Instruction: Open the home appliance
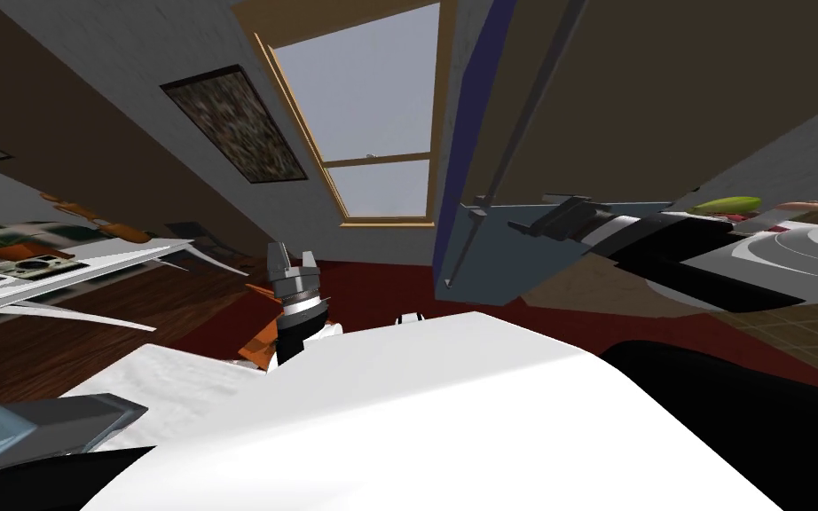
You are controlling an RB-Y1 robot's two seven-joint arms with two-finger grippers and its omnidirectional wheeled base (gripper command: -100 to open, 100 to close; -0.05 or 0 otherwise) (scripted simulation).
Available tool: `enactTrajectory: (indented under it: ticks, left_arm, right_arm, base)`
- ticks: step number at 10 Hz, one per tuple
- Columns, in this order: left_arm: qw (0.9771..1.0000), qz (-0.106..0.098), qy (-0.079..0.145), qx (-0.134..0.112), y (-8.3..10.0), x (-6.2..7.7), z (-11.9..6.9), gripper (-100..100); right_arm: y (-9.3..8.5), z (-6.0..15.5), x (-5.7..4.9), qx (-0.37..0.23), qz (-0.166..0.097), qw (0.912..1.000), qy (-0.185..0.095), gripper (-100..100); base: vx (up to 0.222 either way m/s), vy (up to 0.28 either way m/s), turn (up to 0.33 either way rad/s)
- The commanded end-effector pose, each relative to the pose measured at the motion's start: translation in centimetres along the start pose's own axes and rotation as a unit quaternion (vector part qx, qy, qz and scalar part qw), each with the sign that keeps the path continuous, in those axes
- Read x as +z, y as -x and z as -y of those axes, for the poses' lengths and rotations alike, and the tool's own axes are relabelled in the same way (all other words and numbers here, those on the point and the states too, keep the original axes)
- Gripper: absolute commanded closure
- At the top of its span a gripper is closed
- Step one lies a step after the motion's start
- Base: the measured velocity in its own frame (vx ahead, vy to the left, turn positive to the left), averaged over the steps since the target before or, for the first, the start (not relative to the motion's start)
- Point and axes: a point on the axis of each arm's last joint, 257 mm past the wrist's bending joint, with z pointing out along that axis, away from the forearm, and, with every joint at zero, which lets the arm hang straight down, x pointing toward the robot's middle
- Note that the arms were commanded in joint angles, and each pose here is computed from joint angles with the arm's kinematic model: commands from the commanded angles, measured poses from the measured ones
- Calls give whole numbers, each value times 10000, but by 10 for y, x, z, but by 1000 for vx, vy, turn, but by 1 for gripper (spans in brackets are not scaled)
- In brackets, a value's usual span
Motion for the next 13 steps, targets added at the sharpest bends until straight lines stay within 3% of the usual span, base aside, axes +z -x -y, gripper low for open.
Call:
enactTrajectory:
  ticks: [1,6,8,9,10,11,12,13]
  left_arm:
    - [10000,0,0,0,0,0,0,0]
    - [10000,0,0,0,0,0,0,0]
    - [10000,-1,-1,1,0,0,0,0]
    - [10000,-1,0,1,0,0,0,0]
    - [10000,-1,-1,0,0,0,0,0]
    - [10000,-1,-1,1,0,0,0,0]
    - [10000,-2,-2,1,0,0,0,0]
    - [10000,-1,-2,0,0,0,0,0]
  right_arm:
    - [-17,18,-3,-40,-212,9995,-210,-100]
    - [-42,48,-10,-106,-540,9970,-545,-100]
    - [-33,49,-7,-119,-488,9975,-487,-100]
    - [-37,45,-9,-99,-506,9976,-465,-100]
    - [-37,43,-9,-89,-504,9977,-448,100]
    - [-15,23,-2,-74,-251,9995,-201,100]
    - [-15,23,-2,-74,-251,9995,-201,100]
    - [-4,12,1,-69,-124,9999,-68,100]
  base:
    - [263,158,-8]
    - [199,139,-9]
    - [92,34,-30]
    - [57,14,-38]
    - [-1,4,-11]
    - [-190,-136,-15]
    - [-266,-179,76]
    - [-269,-201,45]
